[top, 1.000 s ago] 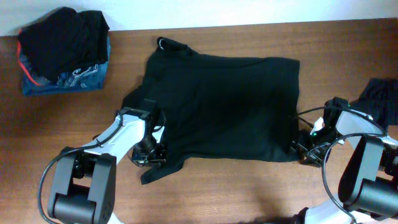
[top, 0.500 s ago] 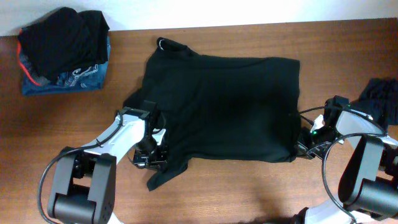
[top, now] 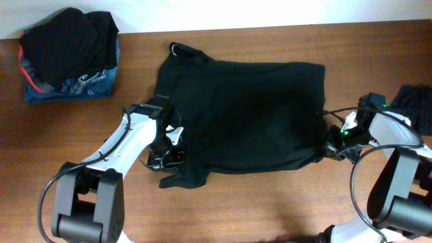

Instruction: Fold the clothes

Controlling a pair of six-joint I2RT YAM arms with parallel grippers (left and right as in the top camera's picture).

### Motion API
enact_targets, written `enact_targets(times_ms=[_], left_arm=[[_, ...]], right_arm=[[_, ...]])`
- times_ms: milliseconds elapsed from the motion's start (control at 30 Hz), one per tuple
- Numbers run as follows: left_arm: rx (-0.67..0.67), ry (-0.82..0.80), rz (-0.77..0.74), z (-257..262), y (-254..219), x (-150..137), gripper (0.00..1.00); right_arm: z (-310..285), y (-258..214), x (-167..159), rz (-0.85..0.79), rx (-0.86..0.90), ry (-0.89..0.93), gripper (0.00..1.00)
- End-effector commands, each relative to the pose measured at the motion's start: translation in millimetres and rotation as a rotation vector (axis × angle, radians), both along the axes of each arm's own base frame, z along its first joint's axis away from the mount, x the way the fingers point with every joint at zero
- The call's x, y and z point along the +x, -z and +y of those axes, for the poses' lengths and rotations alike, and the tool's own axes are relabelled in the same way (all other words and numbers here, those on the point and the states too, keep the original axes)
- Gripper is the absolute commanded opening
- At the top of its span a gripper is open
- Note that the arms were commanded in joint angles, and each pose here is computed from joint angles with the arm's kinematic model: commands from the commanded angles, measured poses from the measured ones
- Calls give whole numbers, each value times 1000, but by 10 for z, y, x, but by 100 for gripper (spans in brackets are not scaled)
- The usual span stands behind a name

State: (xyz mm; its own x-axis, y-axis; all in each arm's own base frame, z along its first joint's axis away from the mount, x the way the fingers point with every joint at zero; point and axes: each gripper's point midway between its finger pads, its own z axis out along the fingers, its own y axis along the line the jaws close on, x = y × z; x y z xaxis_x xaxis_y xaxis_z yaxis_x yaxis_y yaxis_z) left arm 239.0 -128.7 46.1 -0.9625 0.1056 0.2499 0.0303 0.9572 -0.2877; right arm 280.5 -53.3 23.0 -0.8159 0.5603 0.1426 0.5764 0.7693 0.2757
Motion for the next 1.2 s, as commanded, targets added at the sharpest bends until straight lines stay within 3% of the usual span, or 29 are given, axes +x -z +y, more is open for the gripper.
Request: enact_targets(times_ms=[0, 433, 767, 1167], left_arm=[[23, 16, -77, 50, -85, 147, 1], [18, -31, -334, 115, -366, 891, 1], [81, -75, -453, 333, -381, 1212, 1], [65, -83, -538, 299, -425, 1418, 2]], right_arm=[[-11, -122, 180, -65, 2, 1, 4], [-61, -210, 548, -215, 3, 23, 4], [-137, -248, 744, -293, -24, 44, 4], [-187, -285, 883, -348, -42, 63, 4]])
